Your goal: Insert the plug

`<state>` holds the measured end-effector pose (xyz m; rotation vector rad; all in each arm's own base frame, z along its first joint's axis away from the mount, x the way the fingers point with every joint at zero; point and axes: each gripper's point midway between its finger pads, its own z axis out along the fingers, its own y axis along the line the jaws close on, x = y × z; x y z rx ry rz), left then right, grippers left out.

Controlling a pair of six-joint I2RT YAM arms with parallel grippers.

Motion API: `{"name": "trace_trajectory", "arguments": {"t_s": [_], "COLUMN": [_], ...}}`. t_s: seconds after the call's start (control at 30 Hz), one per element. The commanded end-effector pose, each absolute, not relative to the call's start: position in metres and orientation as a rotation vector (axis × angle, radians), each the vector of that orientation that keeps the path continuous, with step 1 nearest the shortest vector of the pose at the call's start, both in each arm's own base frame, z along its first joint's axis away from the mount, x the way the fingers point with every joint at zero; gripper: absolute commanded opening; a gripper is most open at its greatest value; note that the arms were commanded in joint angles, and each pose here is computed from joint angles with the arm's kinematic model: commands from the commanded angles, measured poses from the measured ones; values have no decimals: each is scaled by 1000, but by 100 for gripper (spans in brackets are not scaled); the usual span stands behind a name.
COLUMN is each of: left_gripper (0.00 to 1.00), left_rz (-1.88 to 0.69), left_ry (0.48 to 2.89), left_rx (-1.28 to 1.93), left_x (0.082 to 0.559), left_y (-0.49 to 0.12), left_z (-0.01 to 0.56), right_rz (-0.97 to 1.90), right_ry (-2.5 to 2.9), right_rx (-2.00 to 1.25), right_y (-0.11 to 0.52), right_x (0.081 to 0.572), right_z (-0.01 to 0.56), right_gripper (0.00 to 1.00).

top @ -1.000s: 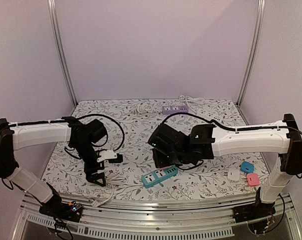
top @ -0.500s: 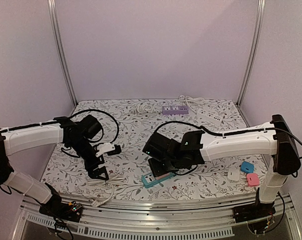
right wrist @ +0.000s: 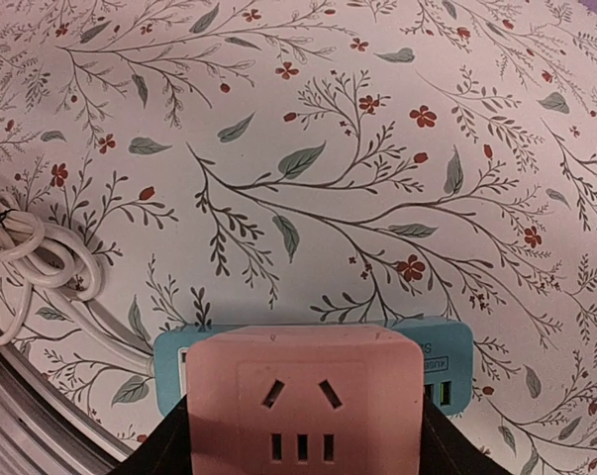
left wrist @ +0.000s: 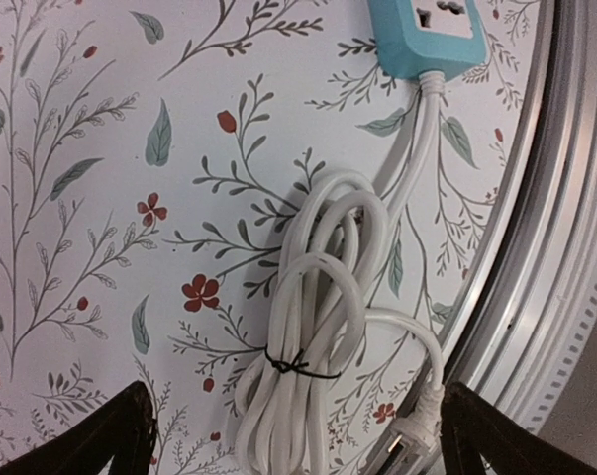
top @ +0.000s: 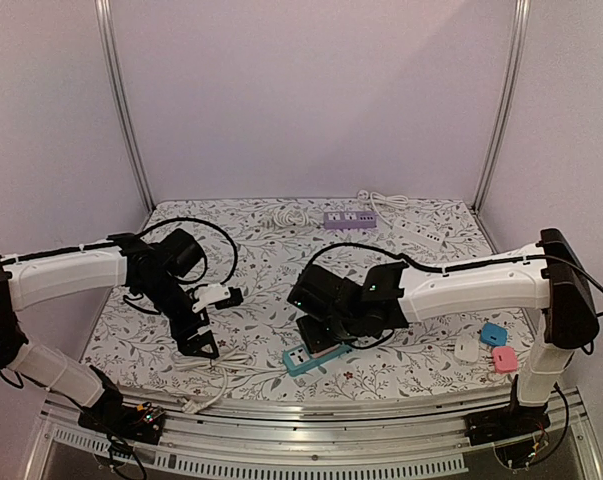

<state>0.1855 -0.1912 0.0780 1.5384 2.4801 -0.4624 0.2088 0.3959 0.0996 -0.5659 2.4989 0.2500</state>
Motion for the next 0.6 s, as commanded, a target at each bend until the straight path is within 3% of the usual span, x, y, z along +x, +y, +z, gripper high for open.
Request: {"name": "trace_trajectory", "arguments": {"t_s": [0.0, 0.57], "left_gripper": [99, 99], "left_rz": [-457, -444], "left_ry": [2483, 2475], "left_rx": [1512, 1513], "left_x": [192, 195], "left_y": [-192, -192], "left_z": [78, 80], "right_rz": [239, 45], "right_ry": [2503, 2640], "right_rx": [-573, -664], "right_y": [396, 360], "right_x": [212, 193], "right_z": [86, 54], "right_gripper": [0, 0]}}
